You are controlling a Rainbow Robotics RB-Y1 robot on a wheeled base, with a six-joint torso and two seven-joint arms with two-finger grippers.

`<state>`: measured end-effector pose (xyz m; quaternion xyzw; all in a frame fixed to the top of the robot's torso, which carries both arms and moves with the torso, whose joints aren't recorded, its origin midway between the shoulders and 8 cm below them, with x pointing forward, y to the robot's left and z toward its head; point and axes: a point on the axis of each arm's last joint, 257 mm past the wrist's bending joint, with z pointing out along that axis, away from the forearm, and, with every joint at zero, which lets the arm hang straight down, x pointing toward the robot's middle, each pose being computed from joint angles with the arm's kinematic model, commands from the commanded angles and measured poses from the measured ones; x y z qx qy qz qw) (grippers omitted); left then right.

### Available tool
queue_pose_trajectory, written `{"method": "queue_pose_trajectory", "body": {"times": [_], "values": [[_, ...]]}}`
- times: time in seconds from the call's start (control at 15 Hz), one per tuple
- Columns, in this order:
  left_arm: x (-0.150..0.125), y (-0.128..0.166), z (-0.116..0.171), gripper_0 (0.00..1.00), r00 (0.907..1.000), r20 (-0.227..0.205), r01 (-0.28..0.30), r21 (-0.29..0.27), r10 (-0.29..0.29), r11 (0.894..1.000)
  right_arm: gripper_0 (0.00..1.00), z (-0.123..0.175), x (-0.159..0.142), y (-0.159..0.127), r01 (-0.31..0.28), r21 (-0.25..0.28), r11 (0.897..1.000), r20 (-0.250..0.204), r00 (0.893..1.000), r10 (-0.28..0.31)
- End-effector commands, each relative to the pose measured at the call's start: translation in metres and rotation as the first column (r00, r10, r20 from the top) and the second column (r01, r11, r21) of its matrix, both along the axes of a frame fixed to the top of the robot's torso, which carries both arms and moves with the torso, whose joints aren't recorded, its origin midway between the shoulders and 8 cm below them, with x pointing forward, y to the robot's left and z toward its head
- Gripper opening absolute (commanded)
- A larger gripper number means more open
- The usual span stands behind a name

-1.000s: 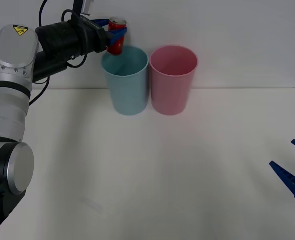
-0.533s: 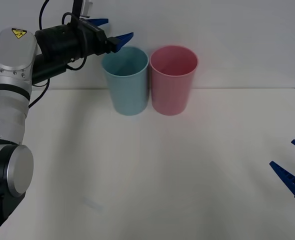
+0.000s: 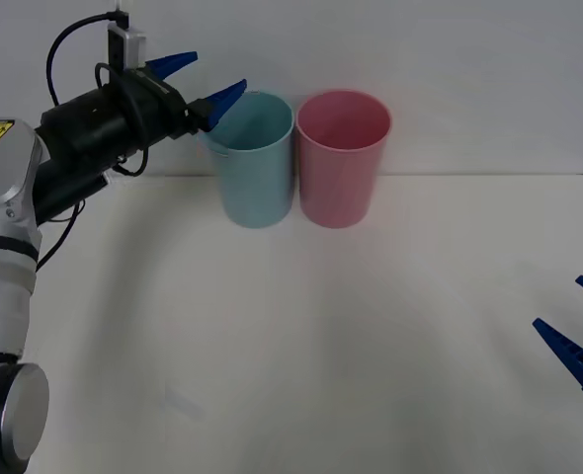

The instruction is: Grasp the object on the table and drop it into the matching bin: aluminum can to the light blue bin, PET bottle to the pink bin.

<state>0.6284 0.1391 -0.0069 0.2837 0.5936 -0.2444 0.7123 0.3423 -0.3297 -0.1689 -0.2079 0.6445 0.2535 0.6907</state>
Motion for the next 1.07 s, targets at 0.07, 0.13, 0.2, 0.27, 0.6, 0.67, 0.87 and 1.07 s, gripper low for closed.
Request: {"method": "queue_pose_trajectory", "body": {"times": [0.07, 0.13, 0.2, 0.27, 0.6, 0.67, 0.87, 1.07], "values": [[-0.03, 0.02, -0.007, 1.0, 0.9998, 0.018, 0.011, -0.014, -0.011, 1.0, 1.0, 0.0, 0.0, 0.0, 0.0, 0.0, 1.0, 0.0, 1.0, 0.0], [-0.04, 0.027, -0.01, 1.0, 0.9997, 0.02, 0.014, -0.021, -0.014, 1.0, 1.0, 0.0, 0.0, 0.0, 0.0, 0.0, 1.0, 0.0, 1.0, 0.0], [-0.054, 0.035, -0.013, 1.0, 0.9994, 0.029, 0.018, -0.024, -0.017, 1.0, 1.0, 0.0, 0.0, 0.0, 0.0, 0.0, 1.0, 0.0, 1.0, 0.0], [-0.065, 0.043, -0.017, 1.0, 0.9994, 0.03, 0.019, -0.027, -0.018, 0.999, 1.0, 0.0, 0.0, 0.0, 0.0, 0.0, 1.0, 0.0, 1.0, 0.0], [-0.143, 0.099, -0.051, 1.0, 0.9994, 0.025, 0.022, 0.013, -0.022, 1.0, 1.0, 0.0, 0.0, 0.0, 0.0, 0.0, 1.0, 0.0, 1.0, 0.0], [-0.158, 0.108, -0.055, 1.0, 0.9995, 0.027, 0.018, 0.028, -0.019, 0.999, 1.0, 0.0, 0.0, 0.0, 0.0, 0.0, 1.0, 0.0, 1.0, 0.0], [-0.206, 0.14, -0.077, 1.0, 0.9998, 0.021, -0.004, 0.075, 0.002, 0.997, 1.0, 0.0, 0.0, 0.0, 0.0, 0.0, 1.0, 0.0, 1.0, 0.0], [-0.24, 0.169, -0.1, 1.0, 0.9993, 0.023, -0.032, 0.131, 0.03, 0.991, 1.0, 0.0, 0.0, 0.0, 0.0, 0.0, 1.0, 0.0, 1.0, 0.0]]}}
